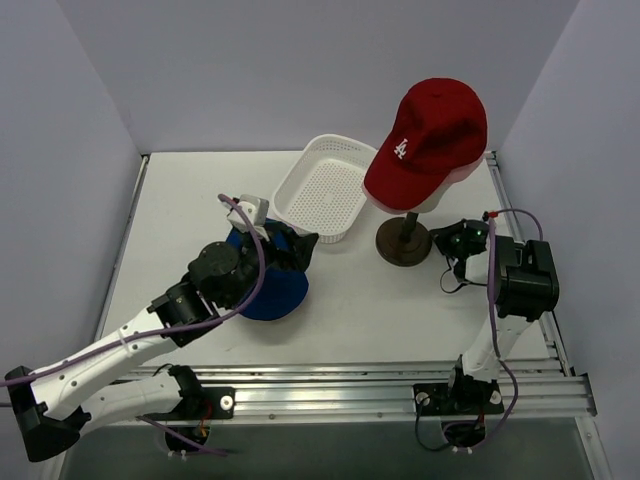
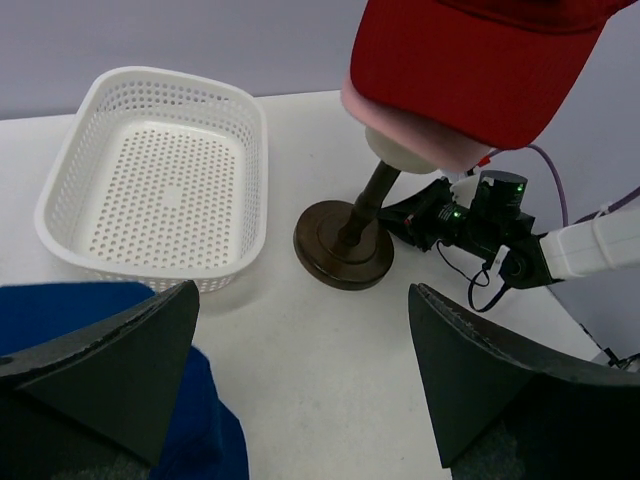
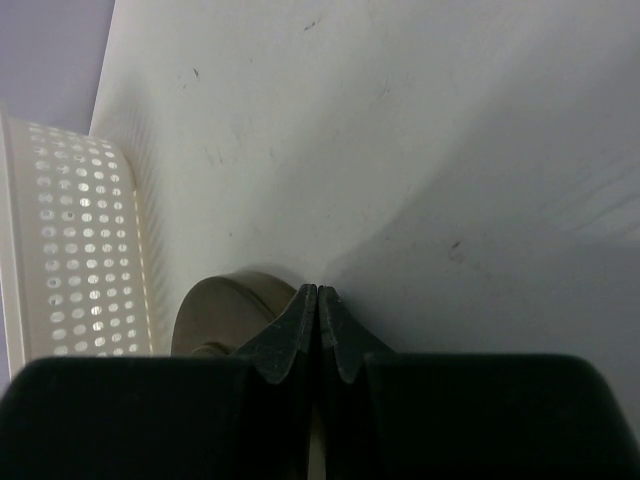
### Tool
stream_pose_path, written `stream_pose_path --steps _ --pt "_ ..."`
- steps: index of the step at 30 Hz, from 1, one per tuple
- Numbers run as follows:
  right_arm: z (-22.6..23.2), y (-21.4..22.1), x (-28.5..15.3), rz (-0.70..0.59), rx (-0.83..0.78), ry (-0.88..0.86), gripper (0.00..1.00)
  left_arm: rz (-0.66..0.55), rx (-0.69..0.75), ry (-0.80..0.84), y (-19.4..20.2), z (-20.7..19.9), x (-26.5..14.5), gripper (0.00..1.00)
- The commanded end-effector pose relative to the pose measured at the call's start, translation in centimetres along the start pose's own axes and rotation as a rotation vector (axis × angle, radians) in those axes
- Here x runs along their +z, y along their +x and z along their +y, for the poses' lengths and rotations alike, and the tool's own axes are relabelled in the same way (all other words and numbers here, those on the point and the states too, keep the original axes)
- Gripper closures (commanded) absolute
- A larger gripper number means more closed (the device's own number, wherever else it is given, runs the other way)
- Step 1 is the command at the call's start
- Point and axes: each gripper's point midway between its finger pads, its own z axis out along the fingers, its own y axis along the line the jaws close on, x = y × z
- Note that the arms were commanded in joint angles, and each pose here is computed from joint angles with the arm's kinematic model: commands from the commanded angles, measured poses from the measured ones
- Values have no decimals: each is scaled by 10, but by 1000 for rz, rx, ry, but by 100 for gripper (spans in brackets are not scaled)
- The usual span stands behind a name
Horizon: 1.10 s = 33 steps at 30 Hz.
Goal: Stack the hats
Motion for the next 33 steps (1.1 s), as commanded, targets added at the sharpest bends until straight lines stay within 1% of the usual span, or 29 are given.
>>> stream_pose_path --steps 1,2,3,4,5,6,7,8,12,13,14,15,16,17,19,20,21,22,23,24,25,26,27,33 --pt "18 12 -12 25 -2 -33 100 -69 -3 38 -52 -28 18 5" --pt "17 13 -13 26 4 -31 100 -25 24 30 -42 -31 32 5" --pt "14 16 -16 26 11 -28 100 5 44 26 -39 -33 38 5" --pt "15 17 -18 24 16 -33 100 -23 49 40 -61 -41 42 5" --pt "16 21 -20 27 17 -40 100 12 69 43 -53 -45 55 5" --pt "18 22 -22 23 17 -51 100 31 81 41 -54 -45 60 5" --pt "17 27 -24 32 13 -53 100 10 80 50 -69 -51 63 5" --pt "19 30 -25 38 7 -61 100 24 89 54 -65 -51 71 5" --pt "23 32 -29 53 3 -77 100 4 103 100 -78 -60 83 5" --pt "29 27 -32 42 -5 -82 100 5 114 114 -79 -62 86 5" --pt "30 20 -33 22 -17 -71 100 2 114 130 -85 -65 91 4" --pt "23 20 -35 29 -30 -27 100 23 116 153 -85 -64 95 3" --pt "32 8 -40 -1 -38 -33 100 32 116 162 -86 -65 98 1" --pt "33 0 -41 -12 -44 1 100 28 118 166 -93 -66 105 0" --pt "45 -26 -50 -61 -72 5 100 49 146 178 -92 -67 110 0" --pt "49 -39 -53 -77 -76 38 100 67 160 189 -86 -68 116 0" --pt "60 -55 -60 -114 -84 29 97 60 165 208 -93 -73 116 0" --pt "59 -71 -65 -141 -93 43 96 83 178 235 -86 -76 121 0" --pt "66 -83 -69 -149 -99 46 95 91 185 243 -85 -78 123 6" --pt "75 -96 -76 -173 -110 35 92 81 188 248 -89 -80 125 7" --pt "74 -110 -82 -197 -125 46 91 102 202 293 -81 -87 128 8" --pt "75 -115 -85 -196 -130 60 90 104 206 307 -81 -90 129 9" --pt "90 -129 -90 -221 -143 35 87 94 221 325 -83 -93 130 10" --pt "129 -171 -110 -296 -173 -23 73 79 248 373 -84 -101 133 11"
